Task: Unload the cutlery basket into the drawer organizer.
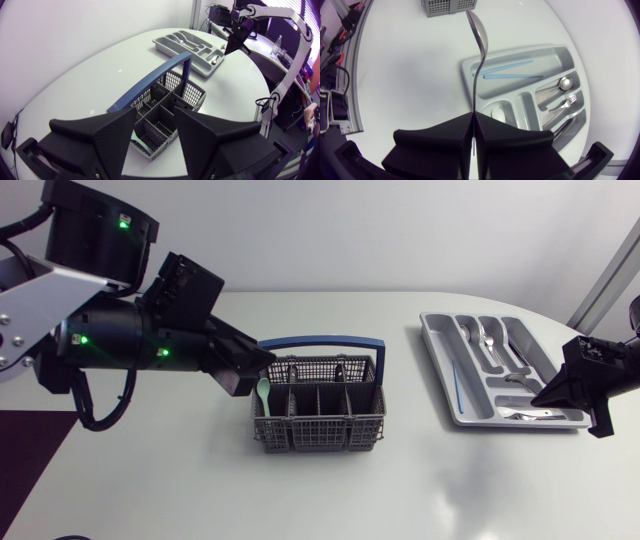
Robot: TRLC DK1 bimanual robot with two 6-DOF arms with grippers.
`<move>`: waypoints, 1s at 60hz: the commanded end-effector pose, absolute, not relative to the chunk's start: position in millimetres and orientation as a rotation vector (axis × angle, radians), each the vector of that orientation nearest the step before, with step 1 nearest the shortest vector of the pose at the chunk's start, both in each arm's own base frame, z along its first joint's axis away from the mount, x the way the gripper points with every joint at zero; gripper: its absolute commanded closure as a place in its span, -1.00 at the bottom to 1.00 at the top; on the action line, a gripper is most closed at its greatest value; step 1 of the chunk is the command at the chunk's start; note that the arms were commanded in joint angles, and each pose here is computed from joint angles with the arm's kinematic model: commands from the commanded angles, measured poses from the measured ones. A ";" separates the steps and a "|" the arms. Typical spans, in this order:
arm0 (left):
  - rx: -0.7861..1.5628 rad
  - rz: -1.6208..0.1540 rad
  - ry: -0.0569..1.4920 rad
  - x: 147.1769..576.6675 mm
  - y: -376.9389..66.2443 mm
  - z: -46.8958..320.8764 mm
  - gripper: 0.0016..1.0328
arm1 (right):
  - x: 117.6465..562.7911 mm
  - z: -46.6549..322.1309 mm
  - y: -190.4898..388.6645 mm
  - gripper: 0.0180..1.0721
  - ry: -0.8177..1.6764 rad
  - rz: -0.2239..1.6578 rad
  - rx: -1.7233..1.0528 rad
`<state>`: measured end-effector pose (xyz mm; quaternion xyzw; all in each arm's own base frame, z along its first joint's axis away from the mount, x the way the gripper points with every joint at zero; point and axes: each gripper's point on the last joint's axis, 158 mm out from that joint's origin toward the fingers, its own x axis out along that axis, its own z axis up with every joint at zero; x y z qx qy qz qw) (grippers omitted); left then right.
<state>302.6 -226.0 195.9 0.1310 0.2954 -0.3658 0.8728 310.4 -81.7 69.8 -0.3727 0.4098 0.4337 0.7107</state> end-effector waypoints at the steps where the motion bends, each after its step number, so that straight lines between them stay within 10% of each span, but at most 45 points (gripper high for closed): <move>1: 0.309 -0.771 0.635 294.4 -224.3 186.0 -0.05 | 311.7 58.4 -102.2 0.89 0.914 1.016 -0.902; 38: 0.399 -0.741 0.671 280.3 -208.8 169.5 -0.05 | 354.0 -21.9 -200.0 0.87 1.056 0.938 -1.195; 60: 0.407 -0.716 0.661 278.5 -193.4 168.2 -0.05 | 376.6 8.2 -198.9 0.03 0.969 0.797 -1.238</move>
